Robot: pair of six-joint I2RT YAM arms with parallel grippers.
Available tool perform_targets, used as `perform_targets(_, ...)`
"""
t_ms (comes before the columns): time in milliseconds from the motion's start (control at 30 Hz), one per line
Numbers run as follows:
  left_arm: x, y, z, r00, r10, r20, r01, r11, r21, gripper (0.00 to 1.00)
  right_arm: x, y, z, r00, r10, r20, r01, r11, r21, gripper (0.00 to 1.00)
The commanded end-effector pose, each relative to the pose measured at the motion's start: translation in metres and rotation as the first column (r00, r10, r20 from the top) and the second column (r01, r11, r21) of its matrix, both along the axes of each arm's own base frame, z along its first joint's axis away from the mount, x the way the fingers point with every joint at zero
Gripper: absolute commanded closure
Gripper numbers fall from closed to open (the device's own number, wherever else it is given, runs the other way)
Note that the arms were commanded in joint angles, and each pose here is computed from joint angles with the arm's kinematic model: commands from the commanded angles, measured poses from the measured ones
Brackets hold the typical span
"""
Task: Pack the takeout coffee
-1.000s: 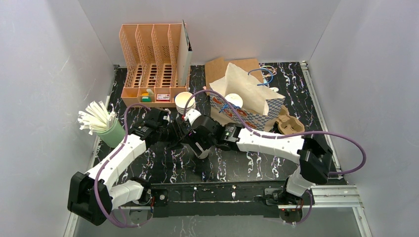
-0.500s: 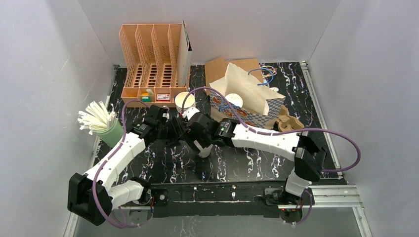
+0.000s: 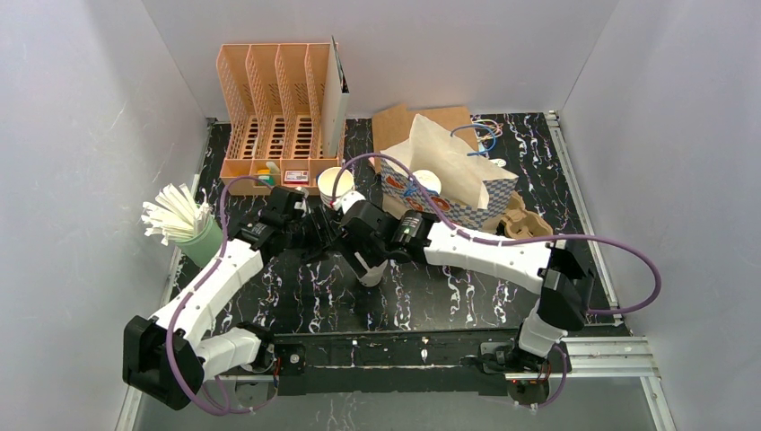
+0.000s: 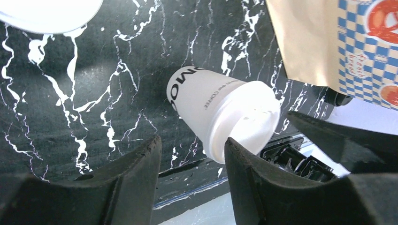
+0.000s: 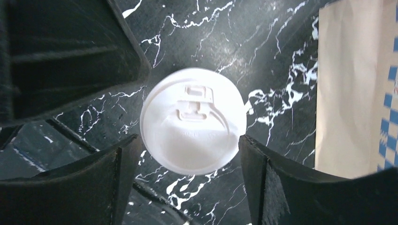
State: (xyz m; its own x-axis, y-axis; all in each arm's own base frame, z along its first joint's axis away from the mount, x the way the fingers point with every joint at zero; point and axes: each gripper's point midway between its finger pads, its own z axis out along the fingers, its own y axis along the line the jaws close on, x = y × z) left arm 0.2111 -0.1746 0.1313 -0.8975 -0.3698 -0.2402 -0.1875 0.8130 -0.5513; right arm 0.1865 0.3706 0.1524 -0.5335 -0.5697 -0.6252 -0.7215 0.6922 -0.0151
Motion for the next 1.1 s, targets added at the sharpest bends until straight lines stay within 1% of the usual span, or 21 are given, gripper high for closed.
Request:
perform_targets(0, 0.009, -0.007, 0.028, 0.991, -0.086, 0.104, 0.088, 0.996, -0.009, 0.47, -0.001, -0.018, 0.039, 0.994, -0.11, -0.012, 0.111, 0.99, 0.089, 0.22)
perform_targets(33, 0.01, -0.006, 0.031, 0.987, -0.103, 0.125, 0.104, 0.995, 0.002, 0.44, -0.003, -0.025, 0.039, 0.991, -0.133, -0.018, 0.134, 0.987, 0.094, 0.26)
perform_targets(100, 0.014, -0.005, 0.036, 0.978, -0.133, 0.161, 0.131, 0.991, 0.022, 0.4, -0.008, -0.038, 0.038, 0.985, -0.169, -0.034, 0.172, 0.979, 0.105, 0.31)
perform_targets(167, 0.018, -0.007, 0.04, 0.968, -0.17, 0.186, 0.166, 0.985, 0.036, 0.39, -0.012, -0.048, 0.035, 0.98, -0.195, -0.05, 0.2, 0.972, 0.126, 0.38)
perform_targets(200, 0.02, -0.008, 0.04, 0.963, -0.189, 0.19, 0.184, 0.982, 0.043, 0.39, -0.015, -0.052, 0.032, 0.977, -0.207, -0.06, 0.213, 0.967, 0.138, 0.41)
perform_targets(367, 0.03, -0.018, 0.039, 0.952, -0.243, 0.185, 0.239, 0.97, 0.044, 0.49, -0.019, -0.061, 0.018, 0.962, -0.251, -0.104, 0.267, 0.946, 0.186, 0.62)
perform_targets(433, 0.034, -0.023, 0.041, 0.946, -0.257, 0.197, 0.255, 0.966, 0.035, 0.5, -0.018, -0.061, 0.013, 0.956, -0.267, -0.122, 0.286, 0.941, 0.183, 0.67)
perform_targets(500, 0.037, -0.027, 0.042, 0.94, -0.274, 0.204, 0.274, 0.961, 0.029, 0.5, -0.017, -0.059, 0.007, 0.95, -0.28, -0.141, 0.302, 0.936, 0.179, 0.69)
perform_targets(667, 0.038, -0.031, 0.038, 0.923, -0.322, 0.209, 0.32, 0.946, 0.045, 0.5, -0.013, -0.052, 0.0, 0.928, -0.32, -0.19, 0.358, 0.907, 0.221, 0.7)
perform_targets(833, 0.038, -0.033, 0.036, 0.908, -0.353, 0.226, 0.346, 0.935, 0.07, 0.49, -0.012, -0.051, 0.002, 0.886, -0.381, -0.264, 0.45, 0.844, 0.293, 0.7)
perform_targets(967, 0.038, -0.035, 0.036, 0.891, -0.375, 0.258, 0.364, 0.927, 0.09, 0.49, -0.014, -0.056, 0.001, 0.841, -0.44, -0.314, 0.531, 0.784, 0.322, 0.74)
perform_targets(1067, 0.039, -0.038, 0.037, 0.879, -0.384, 0.283, 0.373, 0.923, 0.096, 0.49, -0.015, -0.055, 0.002, 0.822, -0.447, -0.353, 0.562, 0.739, 0.372, 0.74)
